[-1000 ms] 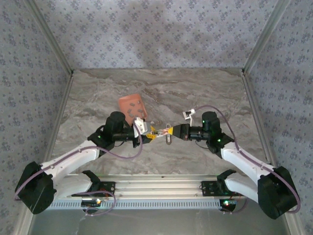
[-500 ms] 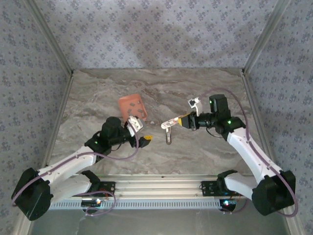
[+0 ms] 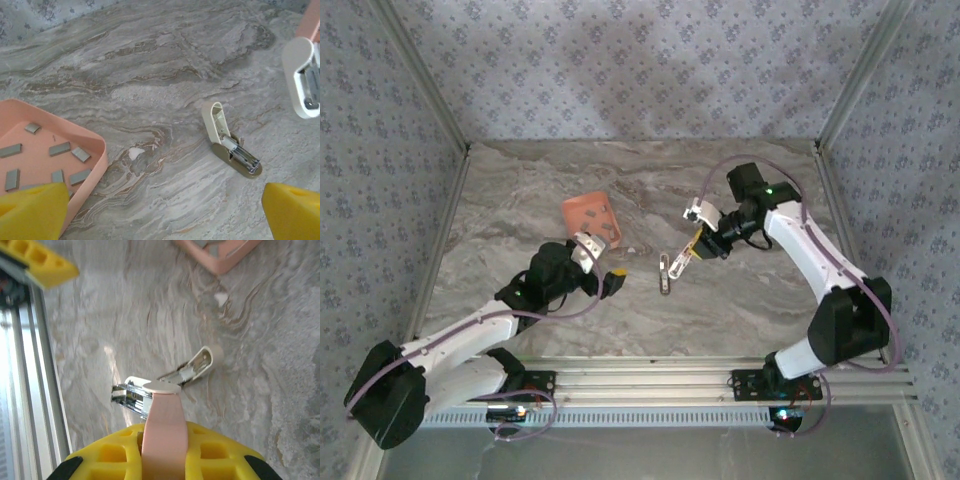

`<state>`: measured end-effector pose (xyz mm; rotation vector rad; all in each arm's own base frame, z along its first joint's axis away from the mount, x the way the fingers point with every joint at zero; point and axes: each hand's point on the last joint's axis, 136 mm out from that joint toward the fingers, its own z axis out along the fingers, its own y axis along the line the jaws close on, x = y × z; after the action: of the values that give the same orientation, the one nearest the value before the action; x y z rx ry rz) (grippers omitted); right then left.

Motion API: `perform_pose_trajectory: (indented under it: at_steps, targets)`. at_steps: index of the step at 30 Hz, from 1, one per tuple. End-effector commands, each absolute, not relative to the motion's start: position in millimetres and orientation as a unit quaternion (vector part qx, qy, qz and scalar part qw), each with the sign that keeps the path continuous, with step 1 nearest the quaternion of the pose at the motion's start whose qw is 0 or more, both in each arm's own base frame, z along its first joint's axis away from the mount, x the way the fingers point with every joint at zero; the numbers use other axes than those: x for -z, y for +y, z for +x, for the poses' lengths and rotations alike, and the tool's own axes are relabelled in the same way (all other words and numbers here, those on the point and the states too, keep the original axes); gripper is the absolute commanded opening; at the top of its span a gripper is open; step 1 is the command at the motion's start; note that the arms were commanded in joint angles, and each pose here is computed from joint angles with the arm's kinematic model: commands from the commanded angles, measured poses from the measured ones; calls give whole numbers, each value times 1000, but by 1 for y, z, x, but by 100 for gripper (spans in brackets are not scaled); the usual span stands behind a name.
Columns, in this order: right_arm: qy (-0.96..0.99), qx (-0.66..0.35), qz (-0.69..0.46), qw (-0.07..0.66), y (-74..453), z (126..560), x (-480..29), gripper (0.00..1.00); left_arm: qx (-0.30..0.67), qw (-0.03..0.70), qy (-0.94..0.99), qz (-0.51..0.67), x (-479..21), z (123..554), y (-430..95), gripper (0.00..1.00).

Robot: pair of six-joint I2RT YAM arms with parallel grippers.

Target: Load the staples into the stapler

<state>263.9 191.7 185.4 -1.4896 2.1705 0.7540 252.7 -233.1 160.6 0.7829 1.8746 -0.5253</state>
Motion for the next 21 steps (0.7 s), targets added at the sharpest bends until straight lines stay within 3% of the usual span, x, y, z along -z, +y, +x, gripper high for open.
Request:
perform_pose_trajectory:
  at_steps: [1, 12, 21]
  targets:
    - [761, -236, -590, 128, 179, 247, -165, 2, 211, 490, 786, 312, -150, 254, -229, 98]
    - [747, -233, -623, 7, 170, 259, -128, 4, 212, 478, 789, 321, -144, 255, -234, 98]
    - [711, -266, -651, -21, 182, 266, -112, 6, 213, 467, 794, 326, -138, 262, -242, 98]
